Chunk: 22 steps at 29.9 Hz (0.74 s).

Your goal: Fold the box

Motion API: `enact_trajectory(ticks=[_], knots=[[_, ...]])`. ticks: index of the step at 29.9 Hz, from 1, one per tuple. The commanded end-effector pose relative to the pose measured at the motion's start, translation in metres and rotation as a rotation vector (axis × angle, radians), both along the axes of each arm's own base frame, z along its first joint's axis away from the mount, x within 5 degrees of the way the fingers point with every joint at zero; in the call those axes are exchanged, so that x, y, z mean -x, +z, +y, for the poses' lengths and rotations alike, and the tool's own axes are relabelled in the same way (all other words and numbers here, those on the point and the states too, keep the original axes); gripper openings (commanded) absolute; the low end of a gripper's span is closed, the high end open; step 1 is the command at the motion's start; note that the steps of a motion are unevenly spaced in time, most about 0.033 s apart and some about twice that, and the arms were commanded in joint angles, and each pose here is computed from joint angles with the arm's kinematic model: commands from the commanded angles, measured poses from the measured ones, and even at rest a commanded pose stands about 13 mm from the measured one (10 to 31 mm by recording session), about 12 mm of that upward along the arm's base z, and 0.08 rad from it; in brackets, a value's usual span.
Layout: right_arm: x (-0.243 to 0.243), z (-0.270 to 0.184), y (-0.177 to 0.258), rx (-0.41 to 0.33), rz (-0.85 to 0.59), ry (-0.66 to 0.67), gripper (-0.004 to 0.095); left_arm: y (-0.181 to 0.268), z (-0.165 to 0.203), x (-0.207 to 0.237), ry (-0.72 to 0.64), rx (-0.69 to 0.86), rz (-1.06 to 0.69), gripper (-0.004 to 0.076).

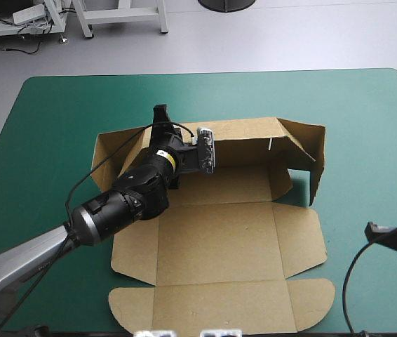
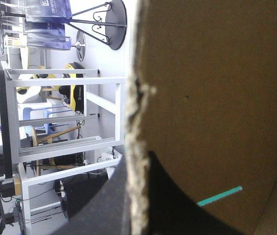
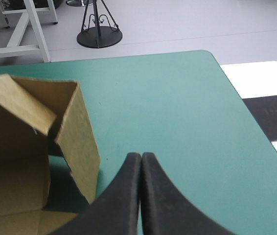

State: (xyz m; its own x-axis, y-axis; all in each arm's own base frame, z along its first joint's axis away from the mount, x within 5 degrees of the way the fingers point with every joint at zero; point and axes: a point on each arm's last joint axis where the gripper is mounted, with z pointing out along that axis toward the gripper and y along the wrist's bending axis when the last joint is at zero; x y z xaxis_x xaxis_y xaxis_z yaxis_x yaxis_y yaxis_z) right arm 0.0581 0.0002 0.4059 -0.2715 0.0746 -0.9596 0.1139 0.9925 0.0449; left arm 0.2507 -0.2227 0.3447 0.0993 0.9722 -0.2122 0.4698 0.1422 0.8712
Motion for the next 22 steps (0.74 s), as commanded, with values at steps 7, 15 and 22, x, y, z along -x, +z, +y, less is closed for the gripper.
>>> enact_trajectory(ticks=[7,15,22], knots=[[-0.079,-0.009,0.094,-0.066,-0.046,0.161,-0.0025,0.009,0.004,0.006,-0.022,0.038,-0.07,-0.0006],[-0.174,-0.02,0.098,-0.191,0.154,0.364,-0.0025,0.01,0.004,0.006,-0.024,0.033,-0.076,-0.0006],[-0.249,-0.03,0.055,-0.329,0.279,0.525,-0.0025,0.009,0.008,0.005,0.014,0.015,-0.07,-0.0006]])
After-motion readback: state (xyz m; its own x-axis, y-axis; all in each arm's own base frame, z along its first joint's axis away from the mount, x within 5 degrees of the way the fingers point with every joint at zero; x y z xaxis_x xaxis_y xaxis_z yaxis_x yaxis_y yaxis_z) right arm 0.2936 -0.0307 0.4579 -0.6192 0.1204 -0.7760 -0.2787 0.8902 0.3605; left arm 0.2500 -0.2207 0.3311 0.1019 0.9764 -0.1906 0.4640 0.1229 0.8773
